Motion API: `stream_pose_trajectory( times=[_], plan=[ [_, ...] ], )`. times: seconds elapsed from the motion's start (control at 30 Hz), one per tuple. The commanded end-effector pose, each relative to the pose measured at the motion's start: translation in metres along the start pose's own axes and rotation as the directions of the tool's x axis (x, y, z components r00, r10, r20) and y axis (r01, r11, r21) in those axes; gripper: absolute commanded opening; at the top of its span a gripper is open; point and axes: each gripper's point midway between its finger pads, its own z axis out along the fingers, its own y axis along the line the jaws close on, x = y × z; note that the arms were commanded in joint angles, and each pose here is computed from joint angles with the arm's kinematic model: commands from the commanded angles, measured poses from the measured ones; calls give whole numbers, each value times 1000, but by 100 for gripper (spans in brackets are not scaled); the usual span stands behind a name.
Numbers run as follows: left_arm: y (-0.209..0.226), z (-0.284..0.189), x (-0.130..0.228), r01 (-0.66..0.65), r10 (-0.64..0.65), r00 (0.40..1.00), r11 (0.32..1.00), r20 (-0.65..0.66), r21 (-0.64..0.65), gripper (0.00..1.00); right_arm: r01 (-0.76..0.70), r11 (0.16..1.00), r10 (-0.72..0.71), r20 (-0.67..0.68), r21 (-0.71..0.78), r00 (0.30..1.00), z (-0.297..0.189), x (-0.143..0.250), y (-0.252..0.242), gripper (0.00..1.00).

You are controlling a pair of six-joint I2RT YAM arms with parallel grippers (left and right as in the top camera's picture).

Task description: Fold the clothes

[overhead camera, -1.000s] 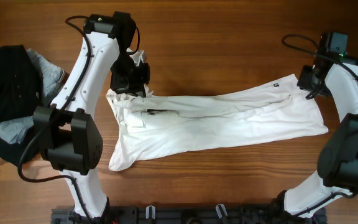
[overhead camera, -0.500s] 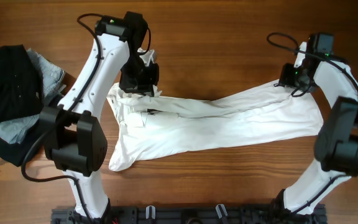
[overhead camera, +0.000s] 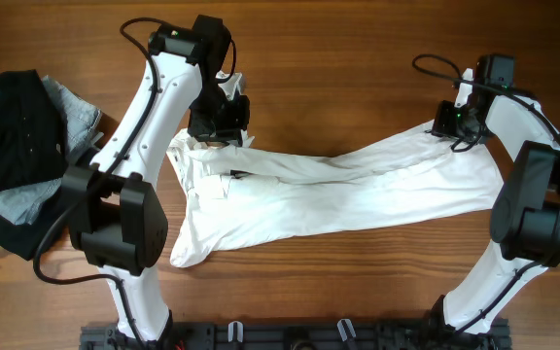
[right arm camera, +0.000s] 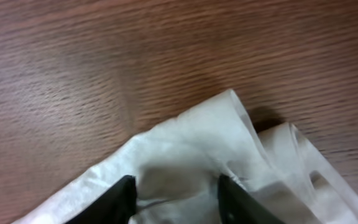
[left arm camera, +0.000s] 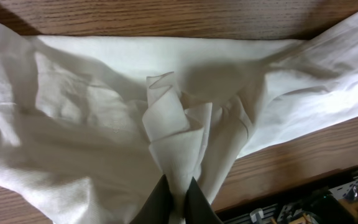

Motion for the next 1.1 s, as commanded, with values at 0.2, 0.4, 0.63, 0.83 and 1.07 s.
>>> stream_pose_trajectory(
  times=[0.2, 0.4, 0.63, 0.83, 1.07],
  plan=[
    [-6, -6, 0, -9, 9, 1000, 1000, 24, 21, 7, -29, 999, 22, 169, 36, 985, -22, -48, -5, 55],
    [-6, -6, 0, -9, 9, 1000, 1000, 24, 21, 8, -26, 999, 20, 157, 37, 987, -5, -46, -6, 57],
    [-6, -6, 0, -9, 8, 1000, 1000, 23, 21, 8, -26, 999, 20, 146, 39, 989, 12, -44, -8, 58],
    [-6, -6, 0, -8, 8, 1000, 1000, 23, 21, 8, -9, 999, 2, 158, 44, 987, 12, -47, -8, 57],
    [-6, -6, 0, -9, 8, 1000, 1000, 24, 21, 8, -16, 993, 2, 117, 120, 993, 19, -29, -22, 48]
  ],
)
